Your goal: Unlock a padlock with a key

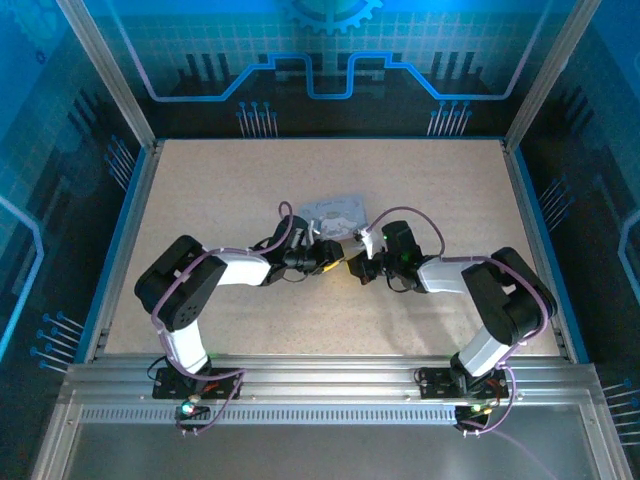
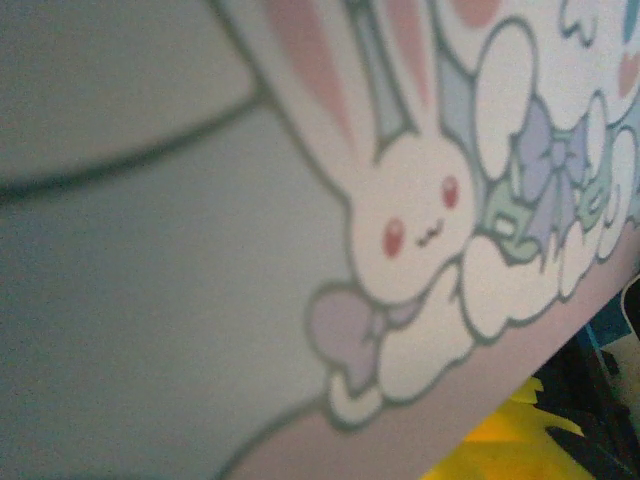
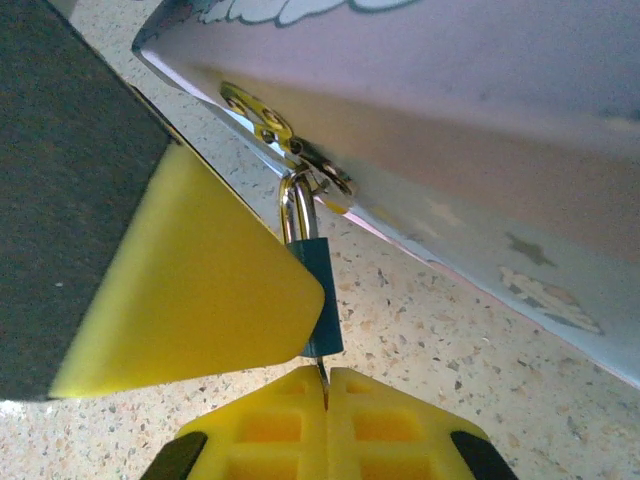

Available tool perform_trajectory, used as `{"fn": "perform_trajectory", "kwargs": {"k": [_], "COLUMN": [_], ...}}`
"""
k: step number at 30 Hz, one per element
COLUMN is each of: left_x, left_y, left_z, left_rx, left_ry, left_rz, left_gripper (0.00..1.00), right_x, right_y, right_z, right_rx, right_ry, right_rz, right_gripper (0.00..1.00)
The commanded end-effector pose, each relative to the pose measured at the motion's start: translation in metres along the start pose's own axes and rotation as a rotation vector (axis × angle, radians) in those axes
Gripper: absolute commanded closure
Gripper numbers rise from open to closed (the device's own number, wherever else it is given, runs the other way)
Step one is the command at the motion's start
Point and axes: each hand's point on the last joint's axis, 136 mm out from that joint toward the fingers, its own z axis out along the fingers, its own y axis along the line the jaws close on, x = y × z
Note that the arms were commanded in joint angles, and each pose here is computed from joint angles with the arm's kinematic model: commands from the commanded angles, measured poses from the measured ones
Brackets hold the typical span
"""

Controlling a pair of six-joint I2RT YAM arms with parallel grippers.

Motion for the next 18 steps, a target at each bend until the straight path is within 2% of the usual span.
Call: {"fn": "perform_trajectory", "kwargs": {"k": [1,8,18], "left_x": [0.011,0.01,0.001], "left_y": [-0.013,-0.01,-0.008], "left_z": [0.003,-0.013,-0.066], "left_rx": [0.043,0.023,-0.012], "left_ry": [0.04,0.002,-0.117], "left_rz": [-0.003,-0.004,0.001], "left_gripper": [0.6,0.48,0.39], "right_x": [0.001,0.004,0.003], "right_y": [0.0,-0.004,0.001], "right_z": [0.003,0.003,-0.001], "right_rx": [-0.022,-0.018,-0.034], "right_ry": [-0.01,0.0,0.053], "right_rz": [0.01,0.039,0.096], "right_gripper": [1.0,1.0,1.0]}}
